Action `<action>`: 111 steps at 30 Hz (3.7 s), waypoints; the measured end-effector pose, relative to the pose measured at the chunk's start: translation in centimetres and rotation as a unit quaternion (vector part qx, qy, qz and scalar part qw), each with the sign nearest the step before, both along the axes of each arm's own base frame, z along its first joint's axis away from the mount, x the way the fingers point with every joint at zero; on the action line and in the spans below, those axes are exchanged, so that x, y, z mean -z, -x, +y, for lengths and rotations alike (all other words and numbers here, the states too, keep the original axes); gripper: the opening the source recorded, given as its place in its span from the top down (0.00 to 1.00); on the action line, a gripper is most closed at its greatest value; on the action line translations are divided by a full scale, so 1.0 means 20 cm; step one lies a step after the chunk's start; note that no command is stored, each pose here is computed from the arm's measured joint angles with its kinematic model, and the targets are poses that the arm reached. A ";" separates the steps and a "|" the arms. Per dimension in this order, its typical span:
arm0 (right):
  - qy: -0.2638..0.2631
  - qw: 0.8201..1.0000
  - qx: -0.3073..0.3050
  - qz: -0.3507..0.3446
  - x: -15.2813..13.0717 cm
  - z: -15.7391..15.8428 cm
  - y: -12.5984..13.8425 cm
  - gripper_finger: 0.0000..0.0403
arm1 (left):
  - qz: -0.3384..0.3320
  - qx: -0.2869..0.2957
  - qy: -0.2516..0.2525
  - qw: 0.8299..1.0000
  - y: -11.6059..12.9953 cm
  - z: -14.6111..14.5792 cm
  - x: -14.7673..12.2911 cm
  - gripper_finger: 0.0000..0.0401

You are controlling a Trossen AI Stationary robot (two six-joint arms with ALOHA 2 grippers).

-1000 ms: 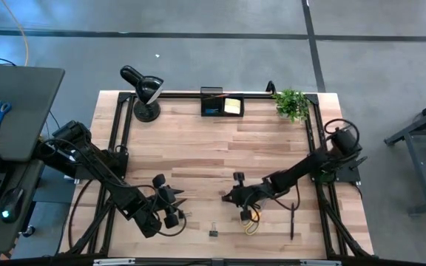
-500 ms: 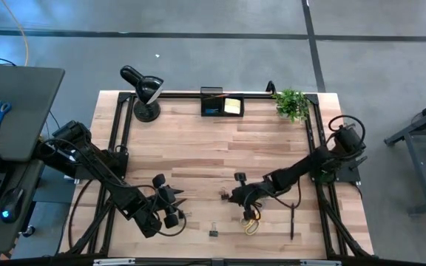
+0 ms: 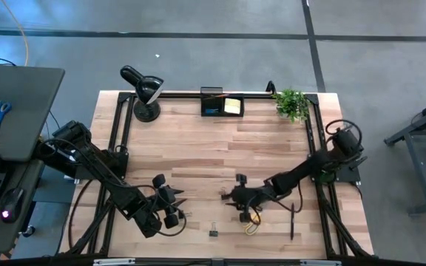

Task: Pick and place office supplies into organizer
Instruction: Put the black binder clip into the black desk organizer

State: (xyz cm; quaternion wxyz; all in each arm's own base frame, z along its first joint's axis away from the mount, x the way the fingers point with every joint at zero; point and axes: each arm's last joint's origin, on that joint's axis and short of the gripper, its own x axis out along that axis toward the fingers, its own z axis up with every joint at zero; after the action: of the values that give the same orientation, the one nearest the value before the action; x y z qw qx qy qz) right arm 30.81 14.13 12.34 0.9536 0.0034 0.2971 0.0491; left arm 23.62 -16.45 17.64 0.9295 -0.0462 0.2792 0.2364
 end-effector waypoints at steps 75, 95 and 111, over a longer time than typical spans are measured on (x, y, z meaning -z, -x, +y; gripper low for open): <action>-0.052 0.960 0.264 0.073 0.15 0.08 -0.07 0.36 | -0.002 -0.004 0.014 1.000 0.00 0.00 0.00 0.67; -0.107 0.922 0.368 0.060 0.12 0.13 -0.11 0.36 | 0.009 0.006 0.028 1.000 0.00 -0.01 0.01 0.67; -0.084 0.924 0.365 0.071 0.12 0.13 -0.11 0.36 | 0.020 0.010 0.030 0.999 -0.02 -0.02 0.05 0.67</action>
State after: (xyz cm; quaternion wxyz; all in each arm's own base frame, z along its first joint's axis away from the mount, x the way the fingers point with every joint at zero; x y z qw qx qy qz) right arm 33.05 16.78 10.01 0.8782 0.1953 0.3368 -0.2780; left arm 23.94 -16.90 16.55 0.9244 -0.0667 0.3047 0.2195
